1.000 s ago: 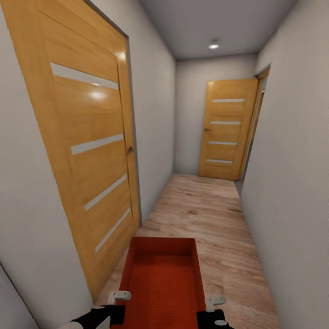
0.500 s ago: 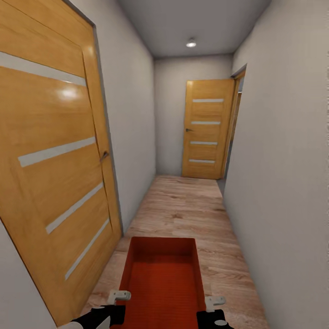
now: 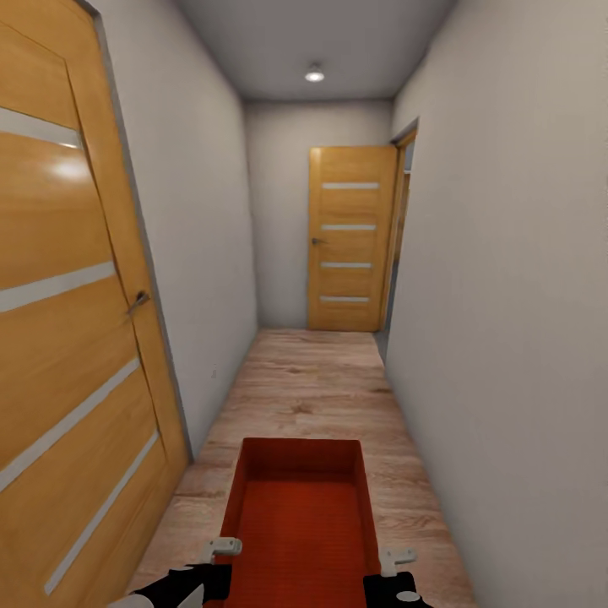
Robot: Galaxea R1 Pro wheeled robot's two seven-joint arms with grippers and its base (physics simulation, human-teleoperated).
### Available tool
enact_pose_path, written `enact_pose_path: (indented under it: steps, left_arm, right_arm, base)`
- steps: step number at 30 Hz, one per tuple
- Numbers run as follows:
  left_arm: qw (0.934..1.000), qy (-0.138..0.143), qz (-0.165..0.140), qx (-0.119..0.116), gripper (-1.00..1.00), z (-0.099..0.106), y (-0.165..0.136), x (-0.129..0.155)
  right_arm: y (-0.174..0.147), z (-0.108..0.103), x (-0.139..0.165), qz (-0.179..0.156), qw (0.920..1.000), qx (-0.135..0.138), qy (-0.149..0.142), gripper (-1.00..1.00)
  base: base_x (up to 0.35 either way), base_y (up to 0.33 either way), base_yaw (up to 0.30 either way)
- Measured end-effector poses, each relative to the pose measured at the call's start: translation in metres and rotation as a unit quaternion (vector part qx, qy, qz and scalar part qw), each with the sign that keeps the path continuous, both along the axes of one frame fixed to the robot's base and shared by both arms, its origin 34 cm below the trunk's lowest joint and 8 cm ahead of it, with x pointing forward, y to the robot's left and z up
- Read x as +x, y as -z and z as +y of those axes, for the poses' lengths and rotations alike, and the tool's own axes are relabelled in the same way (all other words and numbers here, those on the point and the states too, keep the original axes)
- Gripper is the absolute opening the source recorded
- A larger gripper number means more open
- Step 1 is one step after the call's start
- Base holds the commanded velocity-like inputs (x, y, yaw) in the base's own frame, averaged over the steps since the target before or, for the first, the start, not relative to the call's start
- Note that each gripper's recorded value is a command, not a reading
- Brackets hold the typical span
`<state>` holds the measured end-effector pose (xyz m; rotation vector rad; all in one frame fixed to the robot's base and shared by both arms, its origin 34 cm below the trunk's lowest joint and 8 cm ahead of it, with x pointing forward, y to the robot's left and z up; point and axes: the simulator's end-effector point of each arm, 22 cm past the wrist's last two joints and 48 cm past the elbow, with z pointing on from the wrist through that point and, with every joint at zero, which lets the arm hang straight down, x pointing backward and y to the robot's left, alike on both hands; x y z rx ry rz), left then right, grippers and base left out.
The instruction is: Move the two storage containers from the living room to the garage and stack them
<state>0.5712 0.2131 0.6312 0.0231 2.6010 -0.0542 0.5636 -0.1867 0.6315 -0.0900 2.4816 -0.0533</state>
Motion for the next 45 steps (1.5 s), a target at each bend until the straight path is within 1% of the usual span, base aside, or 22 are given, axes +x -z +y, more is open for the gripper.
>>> enact_pose_path:
  steps: [45]
  left_arm:
    - [1.0, 0.0, -0.001, 0.0, -1.0, 0.0, -0.0003, 0.0004]
  right_arm:
    - [-0.0001, 0.0, 0.0001, -0.001, 1.0, 0.0, 0.0, -1.0]
  base:
    - [0.324, 0.0, -0.003]
